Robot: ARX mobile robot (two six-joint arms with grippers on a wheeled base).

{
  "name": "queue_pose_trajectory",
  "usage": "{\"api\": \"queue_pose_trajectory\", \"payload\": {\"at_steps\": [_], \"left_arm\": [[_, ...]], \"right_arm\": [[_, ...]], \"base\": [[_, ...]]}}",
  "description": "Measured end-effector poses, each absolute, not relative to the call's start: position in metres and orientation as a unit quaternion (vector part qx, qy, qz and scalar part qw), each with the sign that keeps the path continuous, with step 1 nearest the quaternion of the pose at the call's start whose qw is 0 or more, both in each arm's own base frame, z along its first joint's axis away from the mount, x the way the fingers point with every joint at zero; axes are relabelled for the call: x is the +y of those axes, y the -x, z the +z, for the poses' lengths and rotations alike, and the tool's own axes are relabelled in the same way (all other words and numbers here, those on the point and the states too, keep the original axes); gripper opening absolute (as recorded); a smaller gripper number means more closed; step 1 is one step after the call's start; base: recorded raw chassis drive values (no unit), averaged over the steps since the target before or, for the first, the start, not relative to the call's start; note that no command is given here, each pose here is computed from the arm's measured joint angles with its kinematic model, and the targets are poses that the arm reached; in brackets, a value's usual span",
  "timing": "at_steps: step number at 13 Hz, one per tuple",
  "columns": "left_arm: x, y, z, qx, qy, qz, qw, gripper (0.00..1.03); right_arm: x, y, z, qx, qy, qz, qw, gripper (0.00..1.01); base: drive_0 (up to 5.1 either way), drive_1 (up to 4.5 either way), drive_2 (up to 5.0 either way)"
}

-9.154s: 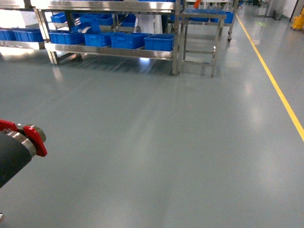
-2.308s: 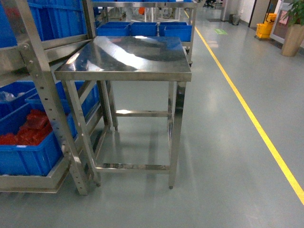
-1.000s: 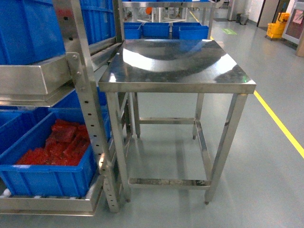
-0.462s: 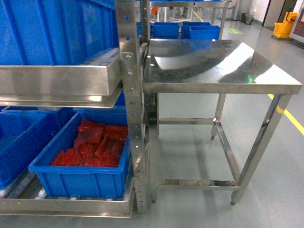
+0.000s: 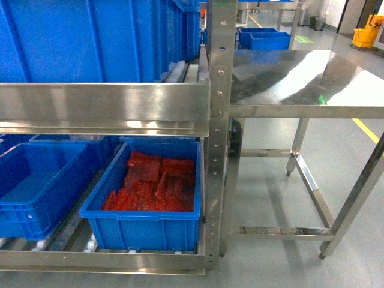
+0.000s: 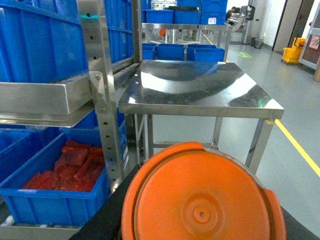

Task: Sort blue parts and orange caps into right shelf containers

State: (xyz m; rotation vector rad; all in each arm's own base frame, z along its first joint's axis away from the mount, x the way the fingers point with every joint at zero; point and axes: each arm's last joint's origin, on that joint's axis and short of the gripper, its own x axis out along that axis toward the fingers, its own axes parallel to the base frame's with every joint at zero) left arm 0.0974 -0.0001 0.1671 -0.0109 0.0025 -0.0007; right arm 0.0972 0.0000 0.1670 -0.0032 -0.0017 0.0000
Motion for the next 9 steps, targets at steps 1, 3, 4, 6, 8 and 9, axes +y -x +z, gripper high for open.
{"api": "queue_pose_trajectory", "payload": {"at_steps": [1,3,4,6,8,9], "left_arm": [[-0.0001,-0.0974,0.1672,0.001,0.005,0.0,1.0,0.43],[-0.0001,-0.0974,0.1671,0.001,0.005,0.0,1.0,0.43],[-0.0001,-0.0974,0.1671,0.001,0.005,-0.001,1.0,0.43],[-0.0001,-0.0974,0.1672,0.001,0.005,0.0,1.0,0.43],[-0.0001,-0.0974,0.1672,0.001,0.005,0.0,1.0,0.43],[-0.0001,-0.0974,0.1673,0.001,0.005,0.0,1.0,0.43]], "right_arm": [[0.0,-0.0972,0.1671,-0.001,0.002,0.0,1.0,0.45],[0.0,-0.0972,0.1673,-0.003,0.002,0.0,1.0,0.45],[0.0,-0.0972,0.1668,0.0,0.002,0.0,1.0,0.45],[0.0,-0.0972,0.167,-0.001,0.002,0.0,1.0,0.45],[0.0,-0.0972,0.1671,-0.002,0.002,0.0,1.0,0.45],[0.0,-0.0972,0.167,-0.001,0.002,0.0,1.0,0.45]], "base": [[-4.9,2.46,2.5],[-4.9,2.47,2.5],[-5.1,2.27,2.3],[-5.1,2.35,2.3],[-5.1,2.32,2.3],[-5.2,2.24,2.2]]}}
